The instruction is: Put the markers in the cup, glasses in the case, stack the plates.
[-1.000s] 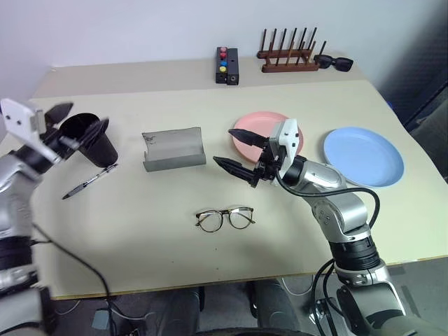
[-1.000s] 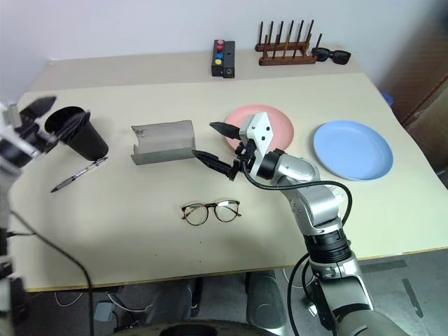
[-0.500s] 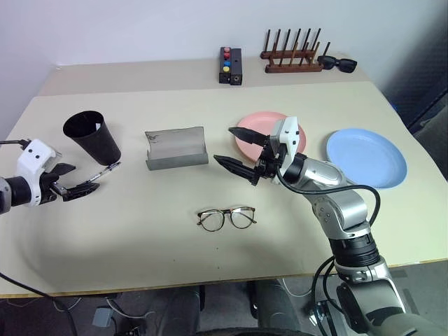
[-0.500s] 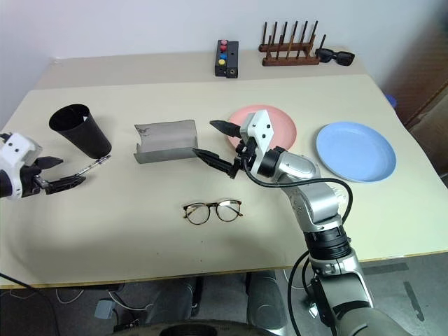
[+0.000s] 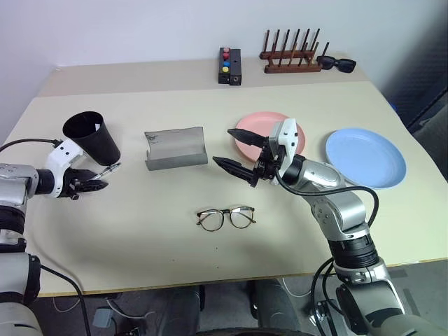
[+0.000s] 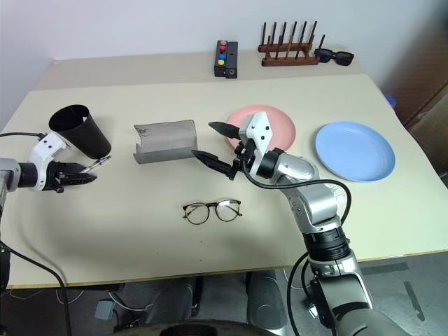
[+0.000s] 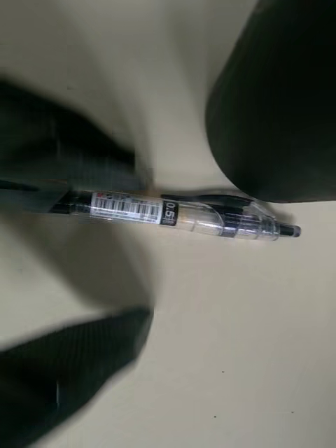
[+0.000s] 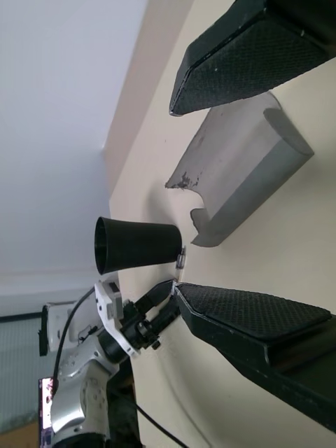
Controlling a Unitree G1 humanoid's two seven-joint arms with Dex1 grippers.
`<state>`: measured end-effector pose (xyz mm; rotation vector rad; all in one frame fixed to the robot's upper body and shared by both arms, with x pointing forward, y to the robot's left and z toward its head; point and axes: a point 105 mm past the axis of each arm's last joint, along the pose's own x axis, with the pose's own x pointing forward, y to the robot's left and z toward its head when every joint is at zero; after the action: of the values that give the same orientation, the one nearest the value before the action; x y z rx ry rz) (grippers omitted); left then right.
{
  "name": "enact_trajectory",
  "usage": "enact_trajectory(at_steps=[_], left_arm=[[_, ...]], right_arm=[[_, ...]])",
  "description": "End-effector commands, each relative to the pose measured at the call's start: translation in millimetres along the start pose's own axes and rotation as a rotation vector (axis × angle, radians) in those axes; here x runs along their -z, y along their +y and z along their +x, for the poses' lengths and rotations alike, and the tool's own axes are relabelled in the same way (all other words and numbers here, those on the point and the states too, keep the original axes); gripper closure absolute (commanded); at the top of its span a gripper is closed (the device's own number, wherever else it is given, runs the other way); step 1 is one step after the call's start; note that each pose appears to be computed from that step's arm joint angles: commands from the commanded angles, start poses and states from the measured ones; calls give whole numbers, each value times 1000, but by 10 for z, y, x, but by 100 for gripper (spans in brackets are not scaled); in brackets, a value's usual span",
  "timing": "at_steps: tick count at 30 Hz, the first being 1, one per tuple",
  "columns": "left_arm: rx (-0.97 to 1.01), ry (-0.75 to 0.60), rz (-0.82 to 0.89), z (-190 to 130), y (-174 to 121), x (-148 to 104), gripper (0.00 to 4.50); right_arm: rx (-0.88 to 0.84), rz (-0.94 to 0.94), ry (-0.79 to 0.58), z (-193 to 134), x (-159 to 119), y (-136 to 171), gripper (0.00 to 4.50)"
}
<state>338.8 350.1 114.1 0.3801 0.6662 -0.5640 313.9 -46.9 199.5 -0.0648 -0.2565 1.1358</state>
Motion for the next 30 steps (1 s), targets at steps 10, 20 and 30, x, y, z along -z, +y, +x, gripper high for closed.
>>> enact_trajectory(at_steps=[10,20,30], left_arm=[[192,-32,161,-67,-394,14,442],[186,-552,187,-316,-885,-973,442],[-547,-1113,95,-979,-117,-1814,442]], right_arm=[[-10,-33,-34,-16,-128,48,60],[-23,-37,-36,6,-143,47,60],[-27,-48,-65,37,-221,50,60]])
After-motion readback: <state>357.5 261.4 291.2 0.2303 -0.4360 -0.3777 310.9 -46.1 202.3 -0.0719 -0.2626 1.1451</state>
